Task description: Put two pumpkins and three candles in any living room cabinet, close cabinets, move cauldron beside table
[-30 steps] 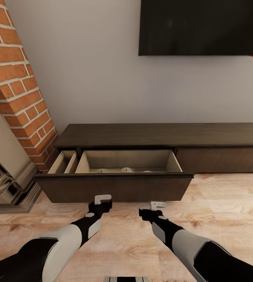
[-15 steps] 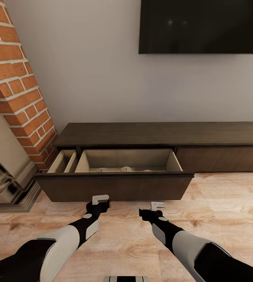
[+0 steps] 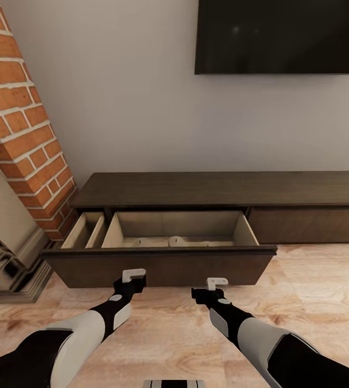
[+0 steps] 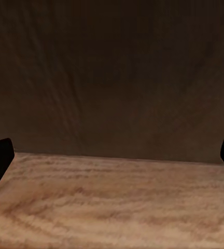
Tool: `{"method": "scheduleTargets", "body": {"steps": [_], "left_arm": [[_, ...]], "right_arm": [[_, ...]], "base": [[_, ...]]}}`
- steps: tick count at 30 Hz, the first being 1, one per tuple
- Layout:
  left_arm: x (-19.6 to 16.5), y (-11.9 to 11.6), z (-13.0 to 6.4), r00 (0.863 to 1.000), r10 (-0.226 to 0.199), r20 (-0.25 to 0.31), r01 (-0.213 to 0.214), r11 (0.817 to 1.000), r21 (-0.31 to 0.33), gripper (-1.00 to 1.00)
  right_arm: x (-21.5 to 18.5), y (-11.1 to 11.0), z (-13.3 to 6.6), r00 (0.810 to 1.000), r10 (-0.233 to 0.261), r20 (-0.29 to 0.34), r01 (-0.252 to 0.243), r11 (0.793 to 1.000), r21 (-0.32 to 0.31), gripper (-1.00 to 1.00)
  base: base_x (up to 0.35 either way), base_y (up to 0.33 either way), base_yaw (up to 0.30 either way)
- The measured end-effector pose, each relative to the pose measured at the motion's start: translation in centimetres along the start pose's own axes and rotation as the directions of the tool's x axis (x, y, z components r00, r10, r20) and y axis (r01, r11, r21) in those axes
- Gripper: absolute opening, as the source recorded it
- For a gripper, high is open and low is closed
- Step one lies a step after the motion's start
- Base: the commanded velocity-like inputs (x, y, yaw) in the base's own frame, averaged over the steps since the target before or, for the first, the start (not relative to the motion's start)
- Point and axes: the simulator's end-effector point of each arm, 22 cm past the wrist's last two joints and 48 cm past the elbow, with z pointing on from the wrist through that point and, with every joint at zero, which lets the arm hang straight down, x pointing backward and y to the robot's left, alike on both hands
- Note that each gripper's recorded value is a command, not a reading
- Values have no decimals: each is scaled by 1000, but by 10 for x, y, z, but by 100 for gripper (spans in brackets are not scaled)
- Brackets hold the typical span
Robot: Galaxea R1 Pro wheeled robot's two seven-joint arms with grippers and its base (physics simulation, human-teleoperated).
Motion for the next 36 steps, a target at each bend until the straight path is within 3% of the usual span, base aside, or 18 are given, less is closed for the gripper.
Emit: {"method": "scheduleTargets", "body": {"steps": [10,36], "left_arm": [[0,0,0,1000,0,-1,0,1000,0,100],[2,0,0,1000,2,-4,-2,1000,0,100]], "right_arm": [[0,0,0,1000,0,0,0,1000,0,100],[0,0,0,1000,0,0,0,1000,0,100]], "base": [[158,-28,0],[46,-3,0]]}}
